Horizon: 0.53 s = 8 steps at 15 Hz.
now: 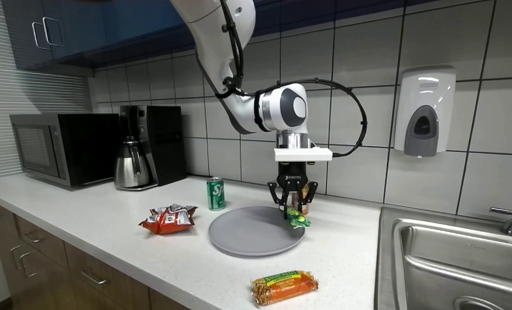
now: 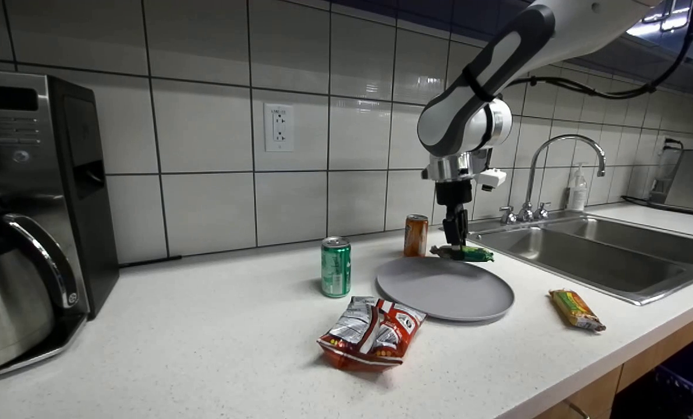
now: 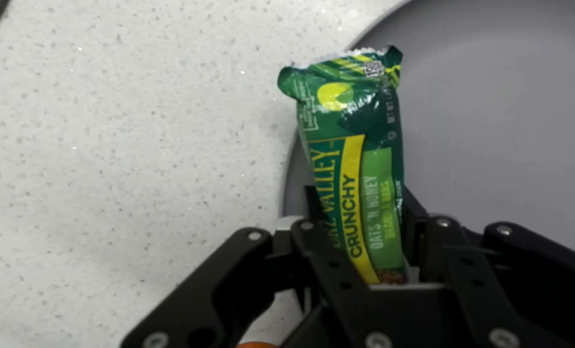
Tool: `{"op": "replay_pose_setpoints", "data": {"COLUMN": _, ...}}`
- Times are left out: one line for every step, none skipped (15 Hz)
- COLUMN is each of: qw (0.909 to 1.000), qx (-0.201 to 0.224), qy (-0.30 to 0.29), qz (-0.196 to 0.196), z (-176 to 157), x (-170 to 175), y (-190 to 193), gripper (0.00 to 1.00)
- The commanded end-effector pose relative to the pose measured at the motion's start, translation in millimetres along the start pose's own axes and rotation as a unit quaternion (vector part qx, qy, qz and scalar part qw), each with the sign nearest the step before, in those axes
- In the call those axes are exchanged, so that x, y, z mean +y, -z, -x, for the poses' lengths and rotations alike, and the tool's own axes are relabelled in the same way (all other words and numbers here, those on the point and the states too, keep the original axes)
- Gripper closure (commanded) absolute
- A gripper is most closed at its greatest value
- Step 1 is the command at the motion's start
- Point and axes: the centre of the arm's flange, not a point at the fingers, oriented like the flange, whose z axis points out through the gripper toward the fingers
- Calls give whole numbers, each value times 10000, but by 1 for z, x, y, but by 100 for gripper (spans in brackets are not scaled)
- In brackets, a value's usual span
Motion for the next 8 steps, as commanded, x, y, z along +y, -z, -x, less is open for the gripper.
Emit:
{"op": "replay_pose_setpoints", "data": {"qw": 10000, "qx": 31, "qy": -2, "qz": 57, "z": 2, "x": -33, "y": 9, "gripper": 86}}
{"op": "replay_pose_setpoints", "data": {"qw": 10000, "qx": 38, "qy": 15, "qz": 50, "z": -2, "x": -39, "y": 8, "gripper": 86}}
{"op": "replay_pose_setpoints", "data": {"qw": 10000, "qx": 31, "qy": 36, "qz": 49, "z": -6, "x": -43, "y": 7, "gripper": 86}}
{"op": "replay_pose_setpoints", "data": {"qw": 10000, "qx": 22, "qy": 50, "qz": 31, "z": -11, "x": -47, "y": 5, "gripper": 86}}
{"op": "replay_pose_setpoints", "data": {"qw": 10000, "qx": 13, "qy": 62, "qz": 16, "z": -15, "x": -50, "y": 3, "gripper": 86}}
{"op": "replay_pose_setpoints", "data": {"qw": 10000, "qx": 6, "qy": 64, "qz": -4, "z": -19, "x": -53, "y": 1, "gripper": 86}}
{"op": "replay_pose_setpoints", "data": {"qw": 10000, "qx": -4, "qy": 72, "qz": -15, "z": -22, "x": -55, "y": -1, "gripper": 86}}
{"op": "replay_pose_setpoints", "data": {"qw": 10000, "qx": -17, "qy": 83, "qz": -22, "z": -25, "x": -56, "y": -2, "gripper": 86}}
